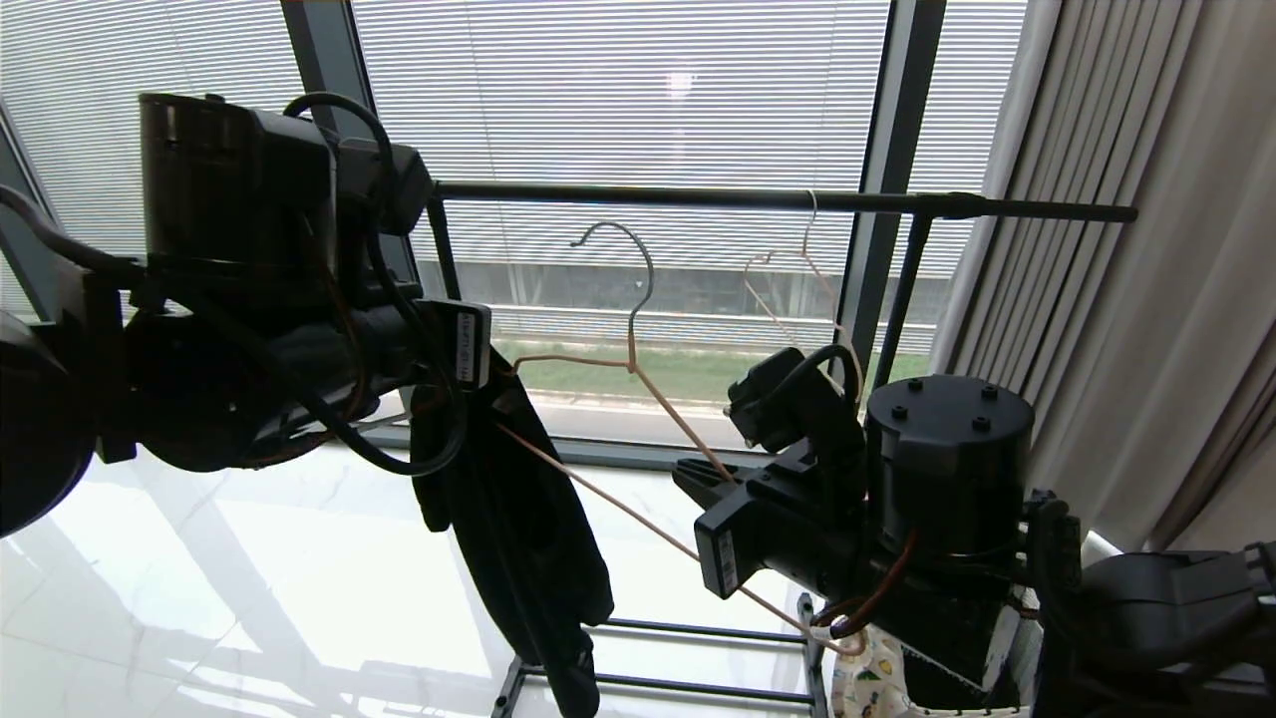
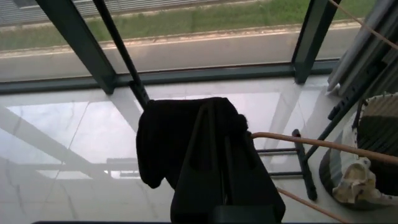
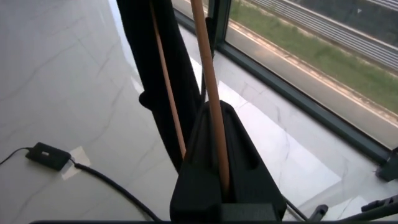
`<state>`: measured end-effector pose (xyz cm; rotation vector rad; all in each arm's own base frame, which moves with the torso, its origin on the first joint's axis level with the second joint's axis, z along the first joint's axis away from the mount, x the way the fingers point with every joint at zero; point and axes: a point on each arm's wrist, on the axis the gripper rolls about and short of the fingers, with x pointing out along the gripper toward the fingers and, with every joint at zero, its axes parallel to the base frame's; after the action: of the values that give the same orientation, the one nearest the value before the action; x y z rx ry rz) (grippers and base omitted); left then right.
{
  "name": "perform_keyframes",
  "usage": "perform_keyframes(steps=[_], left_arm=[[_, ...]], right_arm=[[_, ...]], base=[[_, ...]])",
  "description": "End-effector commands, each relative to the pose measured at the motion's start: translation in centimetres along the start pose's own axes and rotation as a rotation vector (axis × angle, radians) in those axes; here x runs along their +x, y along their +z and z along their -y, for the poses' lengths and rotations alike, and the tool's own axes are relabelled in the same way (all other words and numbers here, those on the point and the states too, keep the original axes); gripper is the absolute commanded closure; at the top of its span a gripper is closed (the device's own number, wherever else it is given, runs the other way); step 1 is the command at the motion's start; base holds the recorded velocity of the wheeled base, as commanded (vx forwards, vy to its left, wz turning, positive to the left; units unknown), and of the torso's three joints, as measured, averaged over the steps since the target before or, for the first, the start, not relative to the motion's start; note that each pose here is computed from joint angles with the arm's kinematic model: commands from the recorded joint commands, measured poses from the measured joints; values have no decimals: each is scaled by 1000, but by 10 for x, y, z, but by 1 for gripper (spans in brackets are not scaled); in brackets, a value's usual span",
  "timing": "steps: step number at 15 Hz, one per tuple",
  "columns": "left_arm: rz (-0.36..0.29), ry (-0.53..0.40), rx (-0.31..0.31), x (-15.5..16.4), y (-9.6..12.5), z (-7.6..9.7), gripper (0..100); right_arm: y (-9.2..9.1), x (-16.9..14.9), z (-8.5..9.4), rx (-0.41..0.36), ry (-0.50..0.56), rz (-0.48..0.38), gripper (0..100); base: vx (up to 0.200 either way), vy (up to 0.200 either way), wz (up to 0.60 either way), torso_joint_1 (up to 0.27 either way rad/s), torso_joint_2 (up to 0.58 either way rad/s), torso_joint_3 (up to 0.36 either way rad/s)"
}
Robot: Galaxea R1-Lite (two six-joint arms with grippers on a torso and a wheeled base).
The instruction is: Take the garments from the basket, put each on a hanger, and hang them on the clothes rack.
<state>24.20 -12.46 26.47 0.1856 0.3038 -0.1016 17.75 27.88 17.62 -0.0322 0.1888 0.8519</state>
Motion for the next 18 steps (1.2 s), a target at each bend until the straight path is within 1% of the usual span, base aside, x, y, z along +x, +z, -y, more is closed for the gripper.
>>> perform_keyframes(steps=[1,3,5,7,10,12,13,15,17,18], left_arm=[[19,57,-9,-1,5,-25,100],[18,68,24,1,6,-32,100],[18,71,27,2,6,-33,100],[15,71,28,2,5,-33,100],[14,72,28,2,5,-33,100],[18,68,27,1,6,-33,100],[22,52,27,0,6,-33,100],[27,46,26,-3,7,-34,100],[30,46,23,-5,7,-34,100],[32,48,23,-5,7,-34,100]], right_arm=[[3,-14,1,19,46,6,100],[3,-27,2,39,89,3,100],[7,-39,3,68,135,17,100],[12,-46,3,81,144,33,100],[10,-57,2,82,230,22,100],[7,-53,2,81,232,9,100],[3,-46,1,83,232,9,100],[-2,-33,-2,83,241,31,100],[-7,-22,-2,83,228,17,100],[-13,-15,0,82,214,-3,100]], base=[[0,0,0,0,0,0],[0,0,0,0,0,0],[0,0,0,0,0,0],[0,0,0,0,0,0],[0,0,0,0,0,0],[0,0,0,0,0,0],[0,0,0,0,0,0],[0,0,0,0,0,0],[0,0,0,0,0,0],[0,0,0,0,0,0]])
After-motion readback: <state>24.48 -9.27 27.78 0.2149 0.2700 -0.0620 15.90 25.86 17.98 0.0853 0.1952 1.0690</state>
